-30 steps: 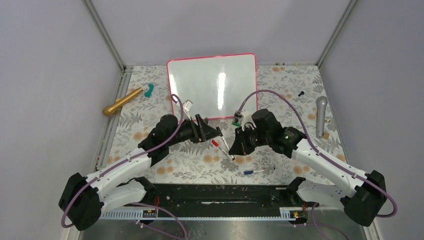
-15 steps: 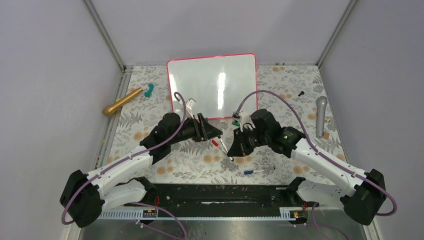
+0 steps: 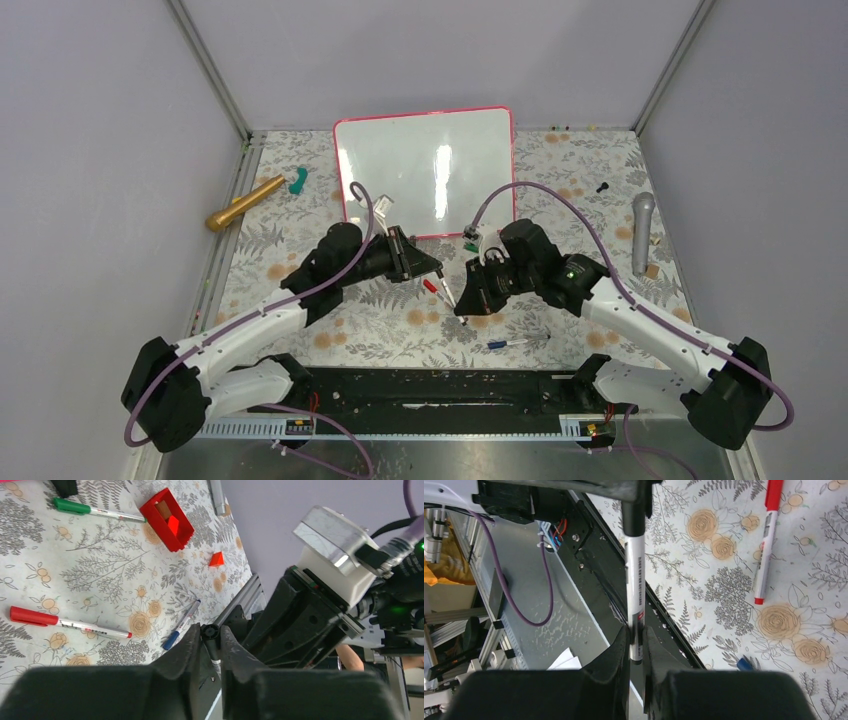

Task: Write a sentence on the whiteboard
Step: Pass from the right arm to the left, then hold the whiteboard marker.

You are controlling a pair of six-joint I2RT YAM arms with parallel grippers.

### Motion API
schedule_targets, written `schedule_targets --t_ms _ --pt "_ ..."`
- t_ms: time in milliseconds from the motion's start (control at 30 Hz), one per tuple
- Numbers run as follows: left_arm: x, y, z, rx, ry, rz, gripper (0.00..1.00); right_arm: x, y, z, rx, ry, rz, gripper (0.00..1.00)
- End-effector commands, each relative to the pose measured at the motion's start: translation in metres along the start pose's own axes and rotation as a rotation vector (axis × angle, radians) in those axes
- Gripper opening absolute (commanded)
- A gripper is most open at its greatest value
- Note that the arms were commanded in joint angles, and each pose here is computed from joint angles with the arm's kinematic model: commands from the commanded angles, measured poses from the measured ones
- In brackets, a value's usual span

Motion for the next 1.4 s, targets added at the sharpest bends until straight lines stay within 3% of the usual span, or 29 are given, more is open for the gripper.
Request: schedule_targets --t_ms 0,67,100,200,233,333,400,533,633,900,1267,1367 --pt "-0.029 -0.001 0.006 0.016 -0.027 -0.096 0.01 0.013 0.005 0.016 -0.029 0.038 0.036 0.00" --pt "-0.030 0.001 0.007 0.009 -0.018 -0.094 0.00 0.011 0.006 0.016 -0.030 0.041 0.020 0.02" --pt "-0.030 0.002 0.008 0.003 -0.013 -0.087 0.00 0.010 0.007 0.017 -0.036 0.045 0.009 0.08" --pt "-0.030 0.007 0.011 -0.018 0.017 -0.078 0.00 0.006 0.010 0.018 -0.078 0.044 -0.028 0.49" --pt "-0.032 0.009 0.012 -0.024 0.033 -0.084 0.00 0.006 0.011 0.020 -0.111 0.044 -0.037 0.57" --pt "-0.037 0.016 0.018 -0.057 0.087 -0.099 0.00 0.008 0.018 0.032 -0.248 0.039 -0.045 0.76" --pt "-0.043 0.022 0.024 -0.097 0.119 -0.121 0.00 0.005 0.022 0.043 -0.358 -0.012 -0.076 0.79" --pt "-0.052 0.031 0.037 -0.214 0.238 -0.195 0.00 0.006 0.035 0.078 -0.707 -0.133 -0.025 0.79" --pt "-0.060 0.039 0.050 -0.311 0.340 -0.288 0.00 0.006 0.042 0.092 -0.864 -0.170 0.013 0.78" --pt "-0.069 0.041 0.068 -0.399 0.401 -0.328 0.00 0.026 0.042 0.127 -0.916 -0.115 0.047 0.73" --pt "-0.071 0.043 0.073 -0.429 0.432 -0.357 0.00 0.035 0.039 0.139 -0.948 -0.125 0.076 0.43" --pt "-0.072 0.043 0.072 -0.424 0.429 -0.360 0.00 0.035 0.040 0.139 -0.957 -0.124 0.080 0.42"
Point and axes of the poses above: each gripper's point midway between its finger pads, its own y axis back along the fingers, its own x axis along the line the jaws close on, z = x × y, the point moved 3 cm from there along y, back along the fingers, and after that the axes turned 9 degrees about y, right-handed, at the moved point
